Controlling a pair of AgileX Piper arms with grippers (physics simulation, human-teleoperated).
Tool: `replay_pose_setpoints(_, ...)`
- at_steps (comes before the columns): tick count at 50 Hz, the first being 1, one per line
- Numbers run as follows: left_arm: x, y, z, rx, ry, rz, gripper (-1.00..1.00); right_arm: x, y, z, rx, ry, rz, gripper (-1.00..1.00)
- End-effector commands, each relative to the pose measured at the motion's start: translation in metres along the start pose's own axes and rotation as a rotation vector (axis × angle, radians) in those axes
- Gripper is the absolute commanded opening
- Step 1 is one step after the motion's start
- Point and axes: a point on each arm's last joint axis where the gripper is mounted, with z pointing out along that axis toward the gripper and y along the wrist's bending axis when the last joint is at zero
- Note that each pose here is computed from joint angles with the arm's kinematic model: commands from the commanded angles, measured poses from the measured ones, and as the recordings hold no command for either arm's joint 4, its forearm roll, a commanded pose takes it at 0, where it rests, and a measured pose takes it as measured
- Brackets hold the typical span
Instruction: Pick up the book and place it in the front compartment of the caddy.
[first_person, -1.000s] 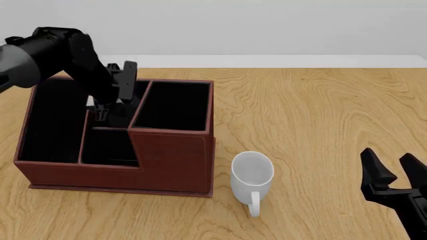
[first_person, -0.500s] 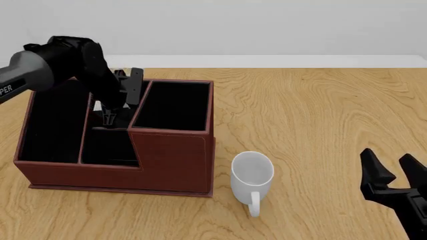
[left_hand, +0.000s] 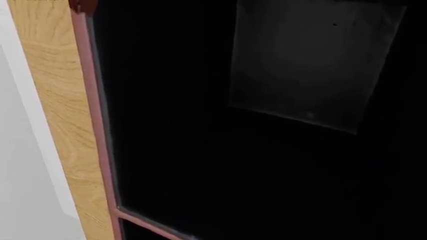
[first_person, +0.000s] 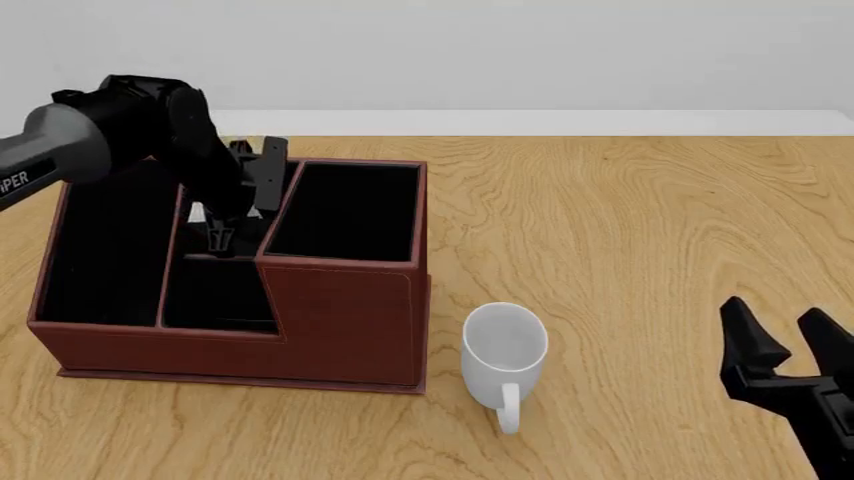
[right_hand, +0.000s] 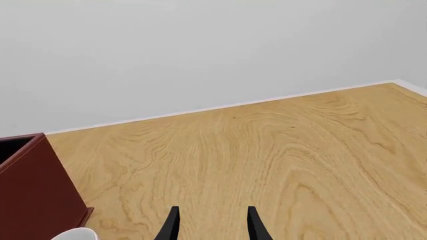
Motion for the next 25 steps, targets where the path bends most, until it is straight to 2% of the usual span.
replay_pose_setpoints(1,-0.002,0.006,0.024,-0.001,-0.008,0.005,-1.0,0.0,0.0,0.0,-0.001,0.001,-0.001,1.0)
replay_pose_setpoints(2,0.006,0.007,0.024,-0.018,-0.004,0.007,1.0,0.0,0.0,0.0,0.0,0.001,-0.001,1.0)
replay_pose_setpoints(6,0.004,0.006,0.019,-0.023,-0.006,0.011,1.0,0.0,0.0,-0.001,-0.002,0.0,-0.002,1.0)
replay_pose_setpoints(11,0.013,0.012,0.008,-0.065,-0.003,0.005,1.0,-0.001,0.001,-0.002,-0.006,-0.003,-0.003,1.0)
replay_pose_setpoints(18,0.026,0.007,-0.013,-0.109,0.006,0.015,1.0,-0.003,0.002,-0.005,-0.017,-0.008,-0.003,1.0)
replay_pose_setpoints(23,0.022,0.009,-0.04,-0.164,-0.004,0.018,1.0,-0.005,0.003,-0.007,-0.02,-0.011,-0.005,1.0)
replay_pose_setpoints(25,0.014,0.007,-0.055,-0.169,-0.017,0.014,1.0,-0.006,0.003,-0.007,-0.024,-0.012,-0.007,1.0)
